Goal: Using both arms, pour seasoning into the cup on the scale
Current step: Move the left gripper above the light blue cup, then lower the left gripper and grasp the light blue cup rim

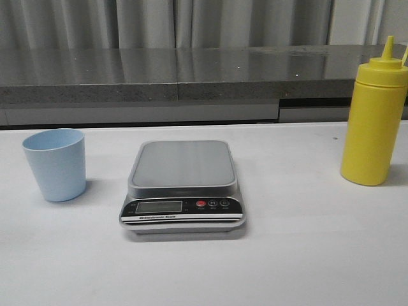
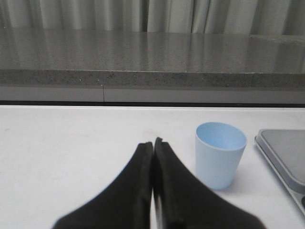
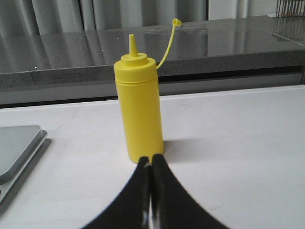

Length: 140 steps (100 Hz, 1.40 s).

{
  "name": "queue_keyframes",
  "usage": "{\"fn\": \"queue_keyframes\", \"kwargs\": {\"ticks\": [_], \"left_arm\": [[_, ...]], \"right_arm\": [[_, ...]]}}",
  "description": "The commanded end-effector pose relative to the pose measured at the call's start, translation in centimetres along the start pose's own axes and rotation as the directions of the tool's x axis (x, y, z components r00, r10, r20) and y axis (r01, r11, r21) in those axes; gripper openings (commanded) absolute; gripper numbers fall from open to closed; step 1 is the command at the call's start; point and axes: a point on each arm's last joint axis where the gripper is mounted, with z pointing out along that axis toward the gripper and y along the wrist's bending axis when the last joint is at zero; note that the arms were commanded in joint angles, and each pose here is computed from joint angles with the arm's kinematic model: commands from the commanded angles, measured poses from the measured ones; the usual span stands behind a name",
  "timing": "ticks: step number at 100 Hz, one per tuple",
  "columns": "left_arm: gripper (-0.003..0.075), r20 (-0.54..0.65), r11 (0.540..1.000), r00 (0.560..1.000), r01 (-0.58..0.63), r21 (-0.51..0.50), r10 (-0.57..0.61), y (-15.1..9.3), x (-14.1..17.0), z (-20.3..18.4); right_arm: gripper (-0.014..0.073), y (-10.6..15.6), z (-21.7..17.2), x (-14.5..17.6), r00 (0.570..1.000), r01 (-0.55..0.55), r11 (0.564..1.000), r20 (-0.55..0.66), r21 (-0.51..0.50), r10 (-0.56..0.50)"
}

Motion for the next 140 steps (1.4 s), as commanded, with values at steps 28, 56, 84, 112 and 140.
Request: {"fn": "queue_keyframes", "kwargs": {"ticks": [28, 56, 84, 112, 140], "left_arm": [[-0.002, -0.115, 1.0, 0.993, 0.019, -0.005, -0.02, -0.5, -8.5, 3.0], [-0.002, -0.363, 1.0, 0.932, 0.011, -0.018, -0.016, -0.7, -11.8, 8.8], [0.0204, -0.521, 0.997, 0.85, -0.063, 0.036, 0.072, -0.9, -12.9, 14.7], [0.0503, -0.62, 0.995, 0.779, -0.057, 0.082, 0.096, -1.6, -12.3, 19.4], [0.0501, -0.735, 0.983, 0.659, -0.04, 0.18, 0.161, -4.6, -10.3, 25.1]], "right_arm": [[-0.0068, 0.1, -0.3, -1.4, 0.993, 0.013, 1.0, 0.116, -0.005, -0.012], [-0.0068, 0.1, -0.3, -1.4, 0.993, 0.013, 1.0, 0.116, -0.005, -0.012], [-0.0068, 0.1, -0.3, -1.4, 0.993, 0.013, 1.0, 0.116, -0.005, -0.012], [-0.0068, 0.1, -0.3, -1.4, 0.993, 0.013, 1.0, 0.116, -0.005, -0.012], [-0.0068, 0.1, -0.3, -1.4, 0.993, 0.013, 1.0, 0.116, -0.005, -0.012]]}}
